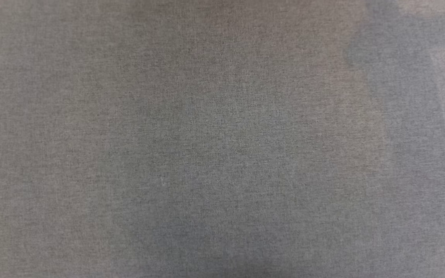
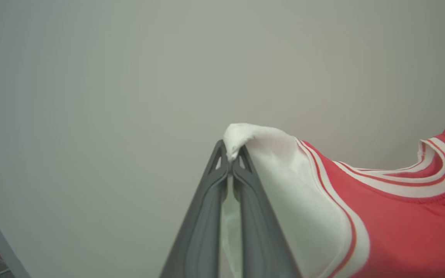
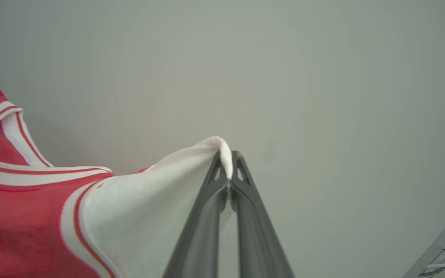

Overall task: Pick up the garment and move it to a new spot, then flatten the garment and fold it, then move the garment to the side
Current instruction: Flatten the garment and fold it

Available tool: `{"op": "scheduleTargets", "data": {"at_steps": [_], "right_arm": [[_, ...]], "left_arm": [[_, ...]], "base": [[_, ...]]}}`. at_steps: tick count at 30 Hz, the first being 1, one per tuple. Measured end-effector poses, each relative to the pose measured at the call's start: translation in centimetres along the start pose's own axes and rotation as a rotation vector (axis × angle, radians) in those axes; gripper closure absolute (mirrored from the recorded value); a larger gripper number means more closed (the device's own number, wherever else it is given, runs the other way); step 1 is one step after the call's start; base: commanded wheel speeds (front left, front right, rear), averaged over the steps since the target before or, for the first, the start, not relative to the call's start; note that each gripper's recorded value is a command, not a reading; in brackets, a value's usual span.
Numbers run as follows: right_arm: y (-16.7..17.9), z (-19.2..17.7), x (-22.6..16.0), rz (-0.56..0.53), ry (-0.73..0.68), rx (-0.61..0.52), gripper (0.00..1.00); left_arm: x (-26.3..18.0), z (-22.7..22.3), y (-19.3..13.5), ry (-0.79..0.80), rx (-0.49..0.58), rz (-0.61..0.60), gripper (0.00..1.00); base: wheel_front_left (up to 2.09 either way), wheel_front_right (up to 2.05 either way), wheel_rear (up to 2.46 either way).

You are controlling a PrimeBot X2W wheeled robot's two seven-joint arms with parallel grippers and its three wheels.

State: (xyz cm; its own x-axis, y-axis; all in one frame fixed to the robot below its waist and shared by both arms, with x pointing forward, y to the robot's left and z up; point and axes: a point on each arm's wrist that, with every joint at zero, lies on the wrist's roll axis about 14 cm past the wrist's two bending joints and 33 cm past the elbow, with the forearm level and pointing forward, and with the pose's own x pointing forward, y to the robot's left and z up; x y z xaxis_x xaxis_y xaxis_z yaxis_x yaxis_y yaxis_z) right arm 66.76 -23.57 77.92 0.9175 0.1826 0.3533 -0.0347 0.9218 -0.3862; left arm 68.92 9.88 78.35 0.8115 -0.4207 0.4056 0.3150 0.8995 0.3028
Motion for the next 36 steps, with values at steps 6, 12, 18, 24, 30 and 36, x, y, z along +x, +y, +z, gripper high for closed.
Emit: {"op": "scheduleTargets", "data": {"at_steps": [6,12,18,24,30,36], "right_arm": [[2.9,-4.8,0.5,0.045,0.061,0.041,1.0],[5.8,-8.9,-1.8,0.094,0.126,0.09,1.0],[8.0,-12.0,-5.4,0.143,0.203,0.125,1.0],[10.2,-14.6,-10.6,0.189,0.293,0.179,1.0],[12.3,-16.4,-17.0,0.243,0.386,0.226,1.0],[12.2,-17.3,-23.7,0.238,0.469,0.285,1.0]], "left_arm": [[-0.8,-5.4,-0.2,0.069,-0.037,0.007,1.0],[-4.0,-10.6,-0.8,0.164,-0.095,0.012,1.0],[-8.4,-14.3,-2.2,0.256,-0.156,0.009,1.0],[-14.6,-17.4,-5.0,0.37,-0.249,0.01,1.0],[-22.3,-19.6,-8.6,0.498,-0.347,0.023,1.0],[-29.7,-19.6,-11.1,0.598,-0.413,0.061,1.0]], "base": [[0.0,0.0,0.0],[0.0,0.0,0.0],[0.0,0.0,0.0],[0.0,0.0,0.0],[0.0,0.0,0.0],[0.0,0.0,0.0]]}}
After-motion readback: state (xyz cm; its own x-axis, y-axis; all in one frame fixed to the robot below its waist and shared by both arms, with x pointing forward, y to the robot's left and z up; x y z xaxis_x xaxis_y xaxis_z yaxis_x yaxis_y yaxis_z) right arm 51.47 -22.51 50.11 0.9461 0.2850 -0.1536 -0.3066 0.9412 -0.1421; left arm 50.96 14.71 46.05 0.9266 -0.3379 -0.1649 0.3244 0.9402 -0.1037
